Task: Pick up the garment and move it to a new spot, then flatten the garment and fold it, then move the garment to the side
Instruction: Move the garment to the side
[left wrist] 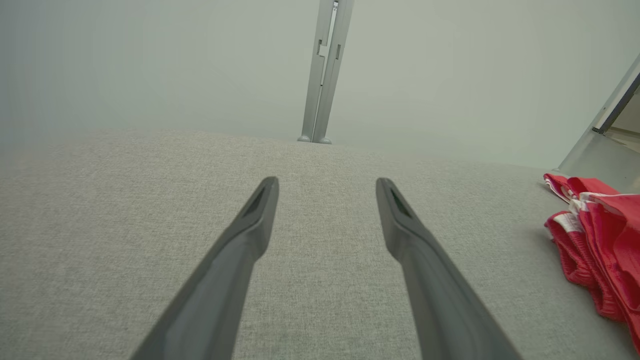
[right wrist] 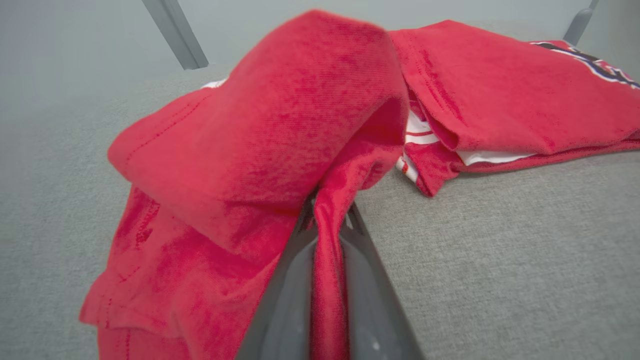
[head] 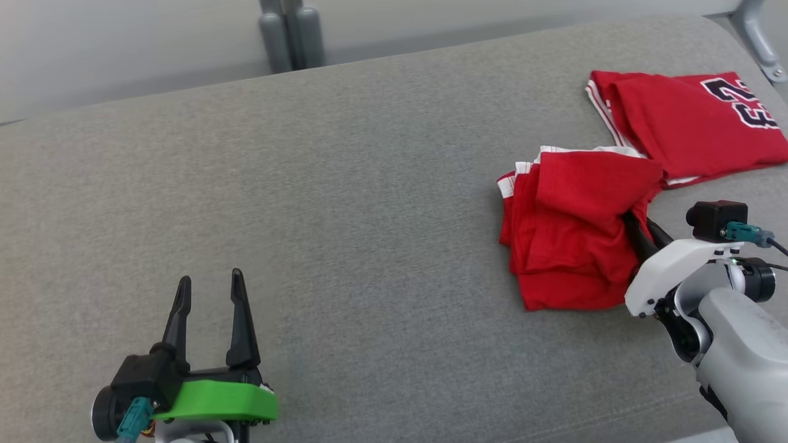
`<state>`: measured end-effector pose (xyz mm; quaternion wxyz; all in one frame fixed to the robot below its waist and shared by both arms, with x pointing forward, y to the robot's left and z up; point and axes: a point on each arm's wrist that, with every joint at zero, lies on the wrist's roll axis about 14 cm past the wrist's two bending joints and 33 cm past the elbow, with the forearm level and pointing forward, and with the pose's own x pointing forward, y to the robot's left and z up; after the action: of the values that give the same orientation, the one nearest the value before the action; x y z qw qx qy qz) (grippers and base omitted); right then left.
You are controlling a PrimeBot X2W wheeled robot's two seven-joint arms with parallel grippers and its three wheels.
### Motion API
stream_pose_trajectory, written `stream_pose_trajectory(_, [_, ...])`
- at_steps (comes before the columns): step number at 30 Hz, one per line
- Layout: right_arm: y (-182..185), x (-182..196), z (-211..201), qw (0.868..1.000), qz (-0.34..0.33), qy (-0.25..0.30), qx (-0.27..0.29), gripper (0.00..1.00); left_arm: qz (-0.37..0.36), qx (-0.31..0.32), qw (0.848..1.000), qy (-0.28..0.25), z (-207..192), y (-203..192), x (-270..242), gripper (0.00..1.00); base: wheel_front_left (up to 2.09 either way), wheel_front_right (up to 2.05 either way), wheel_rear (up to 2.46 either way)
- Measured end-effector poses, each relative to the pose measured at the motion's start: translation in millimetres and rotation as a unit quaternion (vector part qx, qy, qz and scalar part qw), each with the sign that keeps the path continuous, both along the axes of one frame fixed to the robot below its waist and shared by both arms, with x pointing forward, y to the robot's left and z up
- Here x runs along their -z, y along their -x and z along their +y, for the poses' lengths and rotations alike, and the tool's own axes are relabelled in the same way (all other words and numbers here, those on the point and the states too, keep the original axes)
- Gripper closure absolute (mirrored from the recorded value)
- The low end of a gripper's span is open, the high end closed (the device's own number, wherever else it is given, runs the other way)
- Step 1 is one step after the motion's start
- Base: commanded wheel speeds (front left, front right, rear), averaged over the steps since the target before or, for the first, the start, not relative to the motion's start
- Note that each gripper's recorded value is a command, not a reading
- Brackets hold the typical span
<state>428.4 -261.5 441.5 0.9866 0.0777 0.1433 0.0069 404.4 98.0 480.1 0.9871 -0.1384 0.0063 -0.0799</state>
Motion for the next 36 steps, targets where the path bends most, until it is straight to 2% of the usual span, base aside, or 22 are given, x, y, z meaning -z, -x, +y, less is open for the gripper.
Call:
stream_pose_trajectory(7, [17.0,-4.4,-32.7,0.999,-0.005,0.015,0.043,1.00,-0.003,0.064,0.998,0.006,-43.1,-17.2,3.7,0.00,0.00,0.00,0.00])
stream_pose_trajectory(12, [8.8,-2.3,-37.1,0.998,-0.001,0.030,0.047,1.00,0.013,0.080,0.997,0.007,-55.0,-22.8,17.2,0.00,0.00,0.00,0.00])
stream_pose_trajectory(20, [-37.4,-31.9,-43.5,0.996,-0.037,0.063,0.044,1.00,0.018,0.052,0.998,0.002,-35.1,-26.1,21.9,0.00,0.00,0.00,0.00])
stream_pose_trajectory(27, [-71.1,-56.8,-71.8,0.991,-0.052,0.109,0.061,1.00,0.022,0.015,1.000,-0.006,-7.8,-23.7,24.1,0.00,0.00,0.00,0.00])
stream_pose_trajectory(36, [-98.3,-54.2,-109.9,0.977,-0.016,0.201,0.063,1.00,0.037,-0.016,0.999,-0.025,18.1,-22.6,37.1,0.00,0.00,0.00,0.00])
